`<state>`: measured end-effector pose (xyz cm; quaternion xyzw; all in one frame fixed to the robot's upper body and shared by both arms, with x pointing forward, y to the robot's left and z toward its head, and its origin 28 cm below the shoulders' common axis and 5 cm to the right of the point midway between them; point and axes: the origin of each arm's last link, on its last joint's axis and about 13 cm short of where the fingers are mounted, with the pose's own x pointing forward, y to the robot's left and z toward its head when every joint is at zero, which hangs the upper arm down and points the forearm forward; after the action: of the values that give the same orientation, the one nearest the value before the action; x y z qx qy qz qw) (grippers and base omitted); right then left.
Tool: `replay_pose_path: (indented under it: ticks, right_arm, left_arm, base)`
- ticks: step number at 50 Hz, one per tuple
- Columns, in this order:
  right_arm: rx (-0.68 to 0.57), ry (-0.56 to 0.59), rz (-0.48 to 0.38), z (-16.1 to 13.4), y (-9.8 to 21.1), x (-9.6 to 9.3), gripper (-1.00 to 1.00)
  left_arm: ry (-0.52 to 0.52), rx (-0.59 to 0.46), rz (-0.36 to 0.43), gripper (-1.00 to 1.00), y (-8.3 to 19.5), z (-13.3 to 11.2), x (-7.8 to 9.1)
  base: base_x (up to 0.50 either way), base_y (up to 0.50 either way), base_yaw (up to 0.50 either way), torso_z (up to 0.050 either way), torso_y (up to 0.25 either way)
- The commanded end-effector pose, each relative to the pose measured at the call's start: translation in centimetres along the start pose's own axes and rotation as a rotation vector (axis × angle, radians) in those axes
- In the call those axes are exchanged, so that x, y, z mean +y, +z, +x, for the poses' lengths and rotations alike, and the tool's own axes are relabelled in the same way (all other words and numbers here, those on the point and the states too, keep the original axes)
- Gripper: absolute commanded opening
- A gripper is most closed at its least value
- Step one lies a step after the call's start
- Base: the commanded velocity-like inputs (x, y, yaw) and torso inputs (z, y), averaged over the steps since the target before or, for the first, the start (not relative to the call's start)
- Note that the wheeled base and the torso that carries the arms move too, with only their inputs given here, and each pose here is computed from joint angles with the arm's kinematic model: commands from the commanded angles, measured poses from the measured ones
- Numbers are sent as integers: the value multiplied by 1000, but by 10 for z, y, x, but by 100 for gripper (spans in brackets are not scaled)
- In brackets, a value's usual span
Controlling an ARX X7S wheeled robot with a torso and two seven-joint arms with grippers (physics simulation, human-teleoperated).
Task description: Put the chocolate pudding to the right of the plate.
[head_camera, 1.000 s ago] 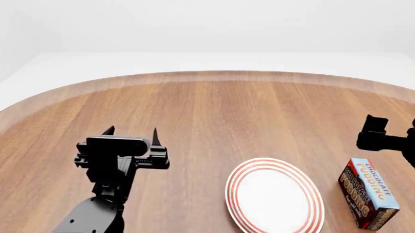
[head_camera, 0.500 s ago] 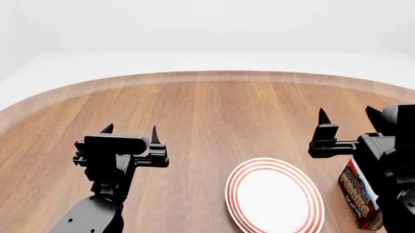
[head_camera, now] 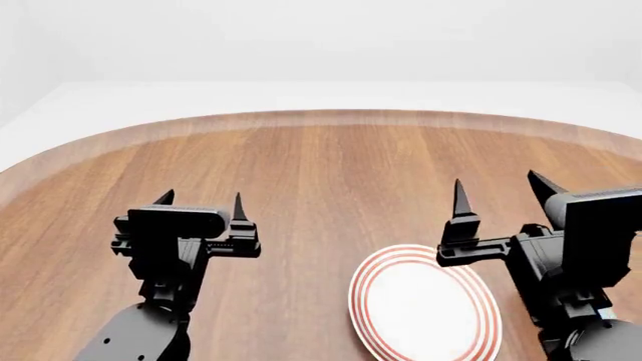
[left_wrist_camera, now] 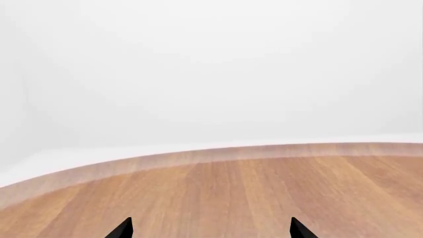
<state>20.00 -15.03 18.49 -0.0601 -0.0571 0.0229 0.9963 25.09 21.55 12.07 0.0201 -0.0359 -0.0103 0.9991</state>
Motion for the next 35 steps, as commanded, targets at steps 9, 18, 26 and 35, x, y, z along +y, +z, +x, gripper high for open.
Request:
replay_pose_path:
  ticks: [9, 18, 26, 35]
  right_arm:
    - [-76, 7, -26, -5, -3, 13, 100]
    - [-106, 13, -22, 1, 2, 13, 100]
    - [-130, 19, -12, 7, 10, 12, 100]
    - [-161, 26, -4, 10, 20, 12, 100]
  left_arm:
    - [-4, -17, -2, 100, 7, 0, -1]
    - [-11, -46, -4, 100, 17, 1, -3]
    - [-20, -83, -2, 100, 31, 4, -4]
    - [-21, -126, -1, 100, 45, 4, -5]
  base:
    - [0, 0, 0, 0, 0]
    - [0, 0, 0, 0, 0]
    - [0, 0, 0, 0, 0]
    - [0, 0, 0, 0, 0]
